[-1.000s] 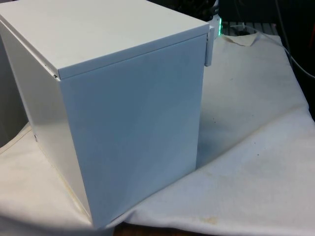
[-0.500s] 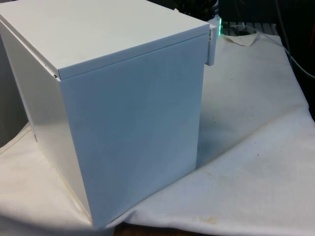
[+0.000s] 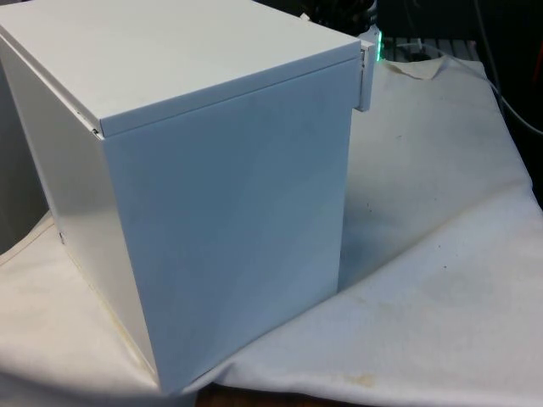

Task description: Open the drawer, then close it.

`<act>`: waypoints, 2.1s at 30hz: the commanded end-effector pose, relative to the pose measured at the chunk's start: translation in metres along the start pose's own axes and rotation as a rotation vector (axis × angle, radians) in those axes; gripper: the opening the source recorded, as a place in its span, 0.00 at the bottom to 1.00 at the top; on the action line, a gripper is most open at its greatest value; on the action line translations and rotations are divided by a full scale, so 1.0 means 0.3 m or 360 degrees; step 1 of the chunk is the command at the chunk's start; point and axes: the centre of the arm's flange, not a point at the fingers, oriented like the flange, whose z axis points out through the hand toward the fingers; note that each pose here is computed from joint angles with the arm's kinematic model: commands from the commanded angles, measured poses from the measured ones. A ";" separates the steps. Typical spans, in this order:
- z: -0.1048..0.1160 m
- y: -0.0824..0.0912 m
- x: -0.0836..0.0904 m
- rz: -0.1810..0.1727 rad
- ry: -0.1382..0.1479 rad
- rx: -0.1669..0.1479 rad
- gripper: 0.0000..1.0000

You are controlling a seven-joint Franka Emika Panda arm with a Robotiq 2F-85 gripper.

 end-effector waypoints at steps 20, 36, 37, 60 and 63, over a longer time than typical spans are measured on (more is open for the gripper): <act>-0.079 -0.044 0.038 -0.0067 -0.0059 -0.0080 0.02; -0.120 -0.127 0.009 -0.0061 -0.0089 -0.0081 0.02; -0.121 -0.133 0.005 -0.0057 -0.0087 -0.0078 0.02; -0.150 -0.162 -0.034 -0.0015 -0.0078 -0.0090 0.02; -0.154 -0.153 -0.040 -0.0010 -0.0076 -0.0093 0.02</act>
